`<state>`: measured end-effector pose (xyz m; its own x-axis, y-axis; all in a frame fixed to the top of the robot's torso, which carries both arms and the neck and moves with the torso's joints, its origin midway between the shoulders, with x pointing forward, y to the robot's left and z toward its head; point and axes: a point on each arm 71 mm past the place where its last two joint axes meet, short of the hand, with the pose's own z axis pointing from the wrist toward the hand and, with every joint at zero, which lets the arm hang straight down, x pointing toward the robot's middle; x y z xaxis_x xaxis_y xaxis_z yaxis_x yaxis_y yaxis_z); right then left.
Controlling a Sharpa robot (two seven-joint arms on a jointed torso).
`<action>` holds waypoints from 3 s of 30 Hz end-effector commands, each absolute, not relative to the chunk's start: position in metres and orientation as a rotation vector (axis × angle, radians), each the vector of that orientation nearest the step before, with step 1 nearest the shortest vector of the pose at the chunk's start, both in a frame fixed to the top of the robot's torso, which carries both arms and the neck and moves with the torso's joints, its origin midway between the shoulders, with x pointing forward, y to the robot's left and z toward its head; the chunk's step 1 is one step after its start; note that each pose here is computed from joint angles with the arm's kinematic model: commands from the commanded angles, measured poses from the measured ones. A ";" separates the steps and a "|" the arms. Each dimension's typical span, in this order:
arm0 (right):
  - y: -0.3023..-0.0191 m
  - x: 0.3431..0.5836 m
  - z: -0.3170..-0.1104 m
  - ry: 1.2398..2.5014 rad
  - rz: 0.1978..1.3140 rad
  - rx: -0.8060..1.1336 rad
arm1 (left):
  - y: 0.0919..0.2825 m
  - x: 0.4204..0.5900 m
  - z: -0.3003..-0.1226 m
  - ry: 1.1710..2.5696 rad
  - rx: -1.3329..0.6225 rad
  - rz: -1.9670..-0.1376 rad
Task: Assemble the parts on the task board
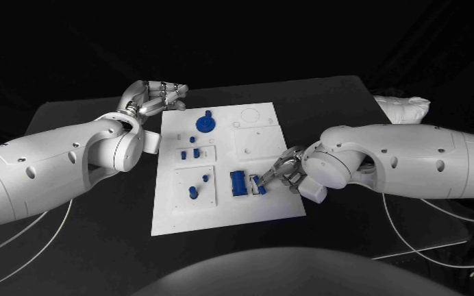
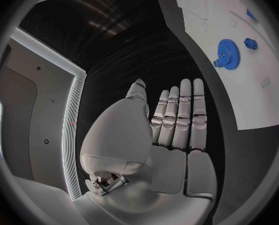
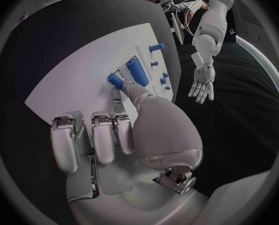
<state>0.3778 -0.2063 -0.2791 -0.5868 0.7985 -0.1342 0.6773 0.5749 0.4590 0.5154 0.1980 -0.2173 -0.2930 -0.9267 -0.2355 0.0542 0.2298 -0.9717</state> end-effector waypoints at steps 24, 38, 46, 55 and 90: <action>-0.201 0.377 -0.280 2.511 0.515 1.181 | 0.195 0.515 -0.216 1.520 -0.847 -1.267; -0.201 0.377 -0.280 2.520 0.509 1.163 | 0.196 0.515 -0.217 1.519 -0.848 -1.265; -0.206 0.378 -0.278 2.495 0.490 1.083 | 0.196 0.515 -0.217 1.519 -0.848 -1.265; -0.210 0.378 -0.276 2.498 0.447 0.934 | 0.196 0.516 -0.217 1.519 -0.848 -1.265; -0.219 0.369 -0.276 2.636 0.409 0.692 | 0.196 0.517 -0.217 1.519 -0.847 -1.262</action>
<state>0.3718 -0.2192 -0.2749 -0.7781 0.5548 -0.2946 0.4303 0.8124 0.3934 0.5171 0.1981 -0.2179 -0.2914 -0.9266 -0.2376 0.0528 0.2324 -0.9712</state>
